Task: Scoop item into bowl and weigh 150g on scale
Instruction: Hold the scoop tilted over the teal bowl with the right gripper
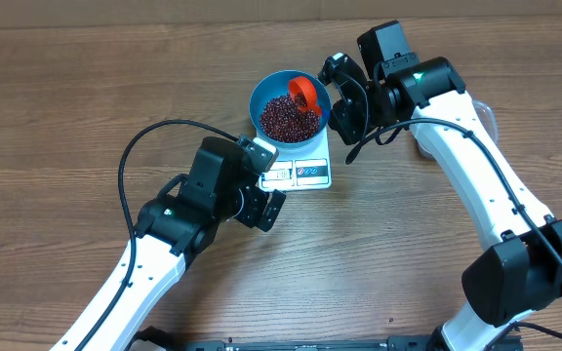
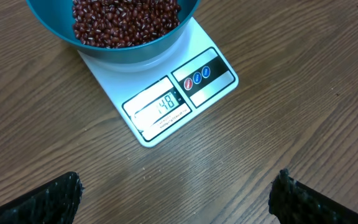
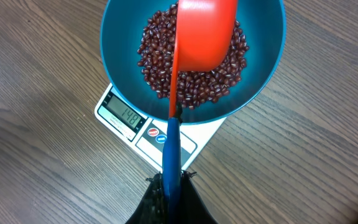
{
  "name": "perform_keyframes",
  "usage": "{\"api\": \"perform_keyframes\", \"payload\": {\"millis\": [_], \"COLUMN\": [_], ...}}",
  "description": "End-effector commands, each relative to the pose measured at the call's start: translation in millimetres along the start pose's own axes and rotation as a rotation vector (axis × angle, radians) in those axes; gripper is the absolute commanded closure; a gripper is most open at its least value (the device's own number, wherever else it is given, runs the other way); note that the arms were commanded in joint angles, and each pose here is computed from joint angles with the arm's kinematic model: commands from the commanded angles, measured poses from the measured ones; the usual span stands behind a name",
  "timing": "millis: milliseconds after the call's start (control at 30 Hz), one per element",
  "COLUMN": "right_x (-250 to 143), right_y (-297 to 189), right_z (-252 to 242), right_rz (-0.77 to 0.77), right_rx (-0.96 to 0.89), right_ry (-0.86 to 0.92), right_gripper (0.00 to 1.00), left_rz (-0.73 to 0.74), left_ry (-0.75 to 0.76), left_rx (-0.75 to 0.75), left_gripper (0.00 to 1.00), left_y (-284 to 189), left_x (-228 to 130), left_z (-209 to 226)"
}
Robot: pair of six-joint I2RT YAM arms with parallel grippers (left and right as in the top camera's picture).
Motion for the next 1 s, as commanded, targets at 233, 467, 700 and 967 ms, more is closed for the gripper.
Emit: {"api": "perform_keyframes", "payload": {"millis": [233,467,700,967], "right_x": [7.2,8.3,8.7,9.3], "right_y": [-6.8,-6.7,-6.8,-6.9], "right_z": [-0.3,-5.1,-6.2,-6.3], "right_rz": [-0.038,-0.042,-0.042,-0.045], "right_rx": [0.007,-0.052,-0.064,-0.066], "right_ry": [-0.003,-0.009,-0.04,-0.068], "right_gripper": [0.96,0.96,0.96,0.96], "left_rz": [-0.016,-0.016,-0.016,-0.016], "left_ry": [0.007,0.007,0.007,0.007], "left_rx": [0.014,0.014,0.014,0.014], "left_gripper": [0.0,0.0,0.0,0.0], "left_y": [-3.1,-3.1,-3.0,-3.0], "left_x": [6.3,6.3,6.3,6.3], "left_z": [3.2,3.2,3.2,3.2]}}
Point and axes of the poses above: each gripper's point midway between its finger pads, its own y axis out along the fingers, its own z axis along the line the jaws close on, x = y × z, the point moved 8 cm from there along -y, back along the fingers, and after that the axes turned 10 degrees about y, right-handed, at the moved point
